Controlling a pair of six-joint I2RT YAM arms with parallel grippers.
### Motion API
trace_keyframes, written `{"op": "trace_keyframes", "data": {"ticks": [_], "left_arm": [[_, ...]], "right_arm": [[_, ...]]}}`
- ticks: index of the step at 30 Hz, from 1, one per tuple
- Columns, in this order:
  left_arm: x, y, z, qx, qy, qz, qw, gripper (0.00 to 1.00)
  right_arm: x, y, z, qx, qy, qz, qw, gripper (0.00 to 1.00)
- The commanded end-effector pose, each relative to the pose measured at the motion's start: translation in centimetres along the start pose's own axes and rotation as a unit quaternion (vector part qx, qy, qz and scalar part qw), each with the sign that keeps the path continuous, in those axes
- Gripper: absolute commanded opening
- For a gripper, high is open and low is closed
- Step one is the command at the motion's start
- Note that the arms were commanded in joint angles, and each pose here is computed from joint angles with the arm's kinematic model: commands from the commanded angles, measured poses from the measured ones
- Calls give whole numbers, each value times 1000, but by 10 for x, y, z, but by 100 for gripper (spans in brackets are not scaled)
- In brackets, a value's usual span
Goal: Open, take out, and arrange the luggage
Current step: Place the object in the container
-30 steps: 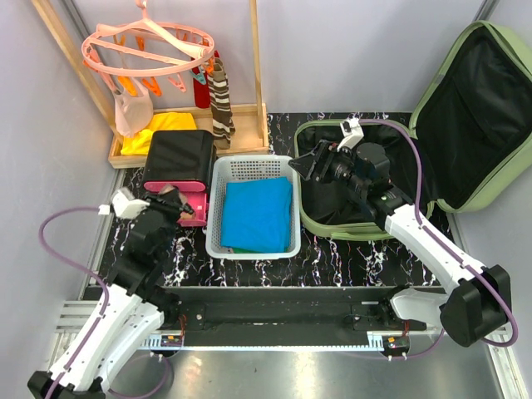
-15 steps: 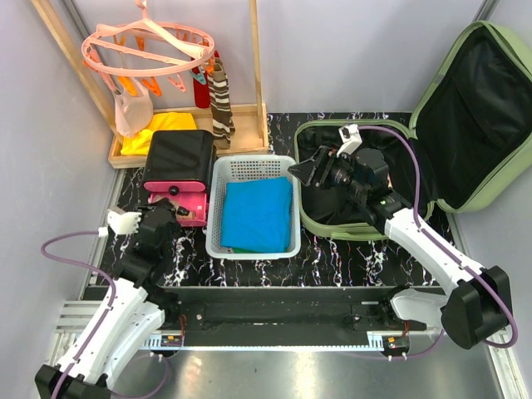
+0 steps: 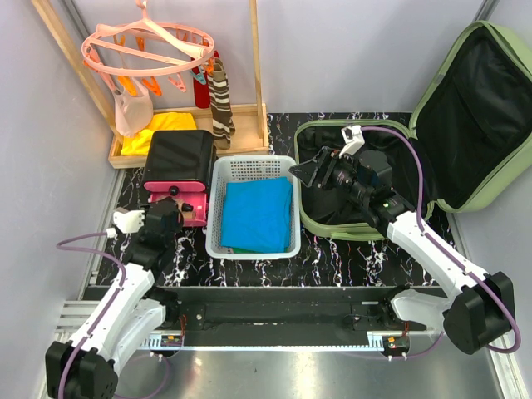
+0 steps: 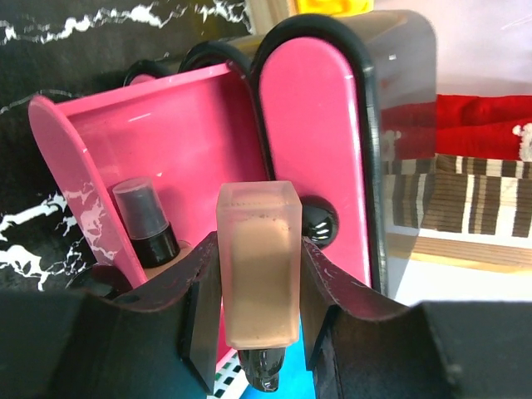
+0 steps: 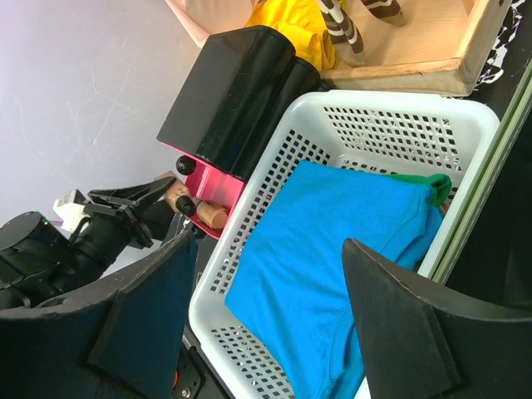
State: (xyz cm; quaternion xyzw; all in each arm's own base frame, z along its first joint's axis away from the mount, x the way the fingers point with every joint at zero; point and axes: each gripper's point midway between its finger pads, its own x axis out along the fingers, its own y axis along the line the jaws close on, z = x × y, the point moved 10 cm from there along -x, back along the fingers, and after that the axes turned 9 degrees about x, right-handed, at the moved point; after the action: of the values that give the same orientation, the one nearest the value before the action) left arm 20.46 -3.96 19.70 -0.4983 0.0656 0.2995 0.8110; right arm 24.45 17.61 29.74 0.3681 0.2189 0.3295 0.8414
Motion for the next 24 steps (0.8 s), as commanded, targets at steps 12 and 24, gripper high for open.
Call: {"op": "trace_keyframes", "data": {"ticks": [12, 24], "left_arm": [[15, -15, -8, -51, 22, -15, 998, 5], [22, -19, -8, -36, 23, -11, 999, 43]], "right_arm": [[-10, 8, 3, -10, -15, 22, 1000, 80], [-11, 8, 2, -9, -13, 22, 1000, 80]]}}
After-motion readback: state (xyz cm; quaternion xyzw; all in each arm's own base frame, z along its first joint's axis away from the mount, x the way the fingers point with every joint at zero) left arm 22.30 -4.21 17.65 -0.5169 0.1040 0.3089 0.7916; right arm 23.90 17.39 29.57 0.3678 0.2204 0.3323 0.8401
